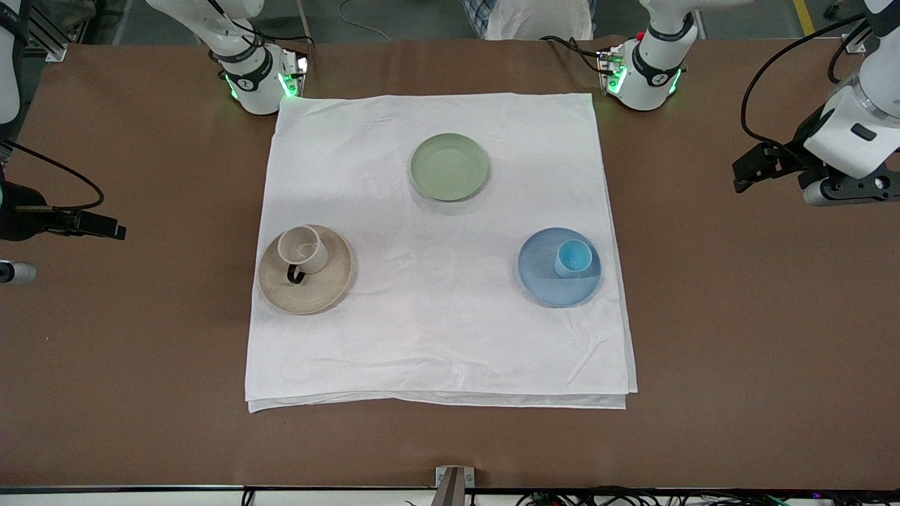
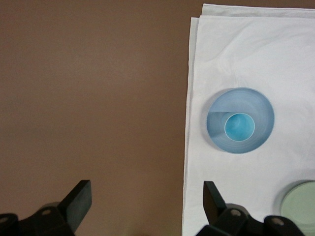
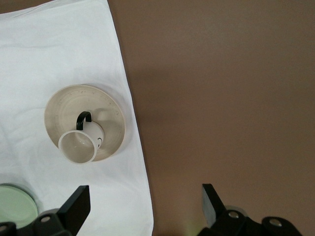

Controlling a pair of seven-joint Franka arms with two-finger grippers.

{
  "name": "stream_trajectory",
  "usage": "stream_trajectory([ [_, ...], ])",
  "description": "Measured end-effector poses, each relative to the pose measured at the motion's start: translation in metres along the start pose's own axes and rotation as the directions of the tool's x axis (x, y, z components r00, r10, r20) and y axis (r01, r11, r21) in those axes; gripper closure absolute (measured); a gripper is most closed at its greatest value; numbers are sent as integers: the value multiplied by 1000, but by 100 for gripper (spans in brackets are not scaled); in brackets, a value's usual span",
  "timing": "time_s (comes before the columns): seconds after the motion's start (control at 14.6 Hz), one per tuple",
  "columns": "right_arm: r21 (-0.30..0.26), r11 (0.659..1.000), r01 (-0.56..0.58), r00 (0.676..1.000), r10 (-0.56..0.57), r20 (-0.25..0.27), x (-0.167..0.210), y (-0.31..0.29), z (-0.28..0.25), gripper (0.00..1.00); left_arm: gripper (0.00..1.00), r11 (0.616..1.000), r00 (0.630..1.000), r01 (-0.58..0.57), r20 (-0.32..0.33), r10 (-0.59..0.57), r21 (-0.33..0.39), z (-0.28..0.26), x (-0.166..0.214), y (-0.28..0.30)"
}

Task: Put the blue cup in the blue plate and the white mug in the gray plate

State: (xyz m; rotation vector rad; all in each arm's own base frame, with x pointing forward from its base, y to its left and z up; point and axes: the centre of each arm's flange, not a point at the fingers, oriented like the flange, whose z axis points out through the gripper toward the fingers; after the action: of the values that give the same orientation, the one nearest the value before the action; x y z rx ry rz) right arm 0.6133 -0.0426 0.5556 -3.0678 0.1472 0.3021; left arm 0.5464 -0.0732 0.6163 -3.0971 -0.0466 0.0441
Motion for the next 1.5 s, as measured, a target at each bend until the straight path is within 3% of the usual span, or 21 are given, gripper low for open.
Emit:
stream_trajectory([
  [0.21, 0, 1000, 19, 999, -19, 39, -6, -11, 1, 0, 0, 1000, 1000, -4, 3, 4, -4, 0, -1, 3],
  [0.34, -3, 1000, 31, 999, -31, 35, -10, -18, -4, 0, 0, 1000, 1000, -4, 2, 4, -29, -3, -3, 5],
  [0.62, -17, 997, 73, 997, -73, 2, -31, -37, -21, 0, 0, 999, 1000, -2, -8, 2, -47, -11, -8, 5],
  [1.23, -27, 995, 96, 990, -99, -98, -121, -8, -45, 0, 0, 999, 1000, -19, -20, 18, -47, -22, -15, -5],
  [1.5, -32, 994, 103, 985, -107, -135, -142, -9, -59, 0, 0, 999, 1000, -20, -19, 19, -47, -23, -15, -15],
])
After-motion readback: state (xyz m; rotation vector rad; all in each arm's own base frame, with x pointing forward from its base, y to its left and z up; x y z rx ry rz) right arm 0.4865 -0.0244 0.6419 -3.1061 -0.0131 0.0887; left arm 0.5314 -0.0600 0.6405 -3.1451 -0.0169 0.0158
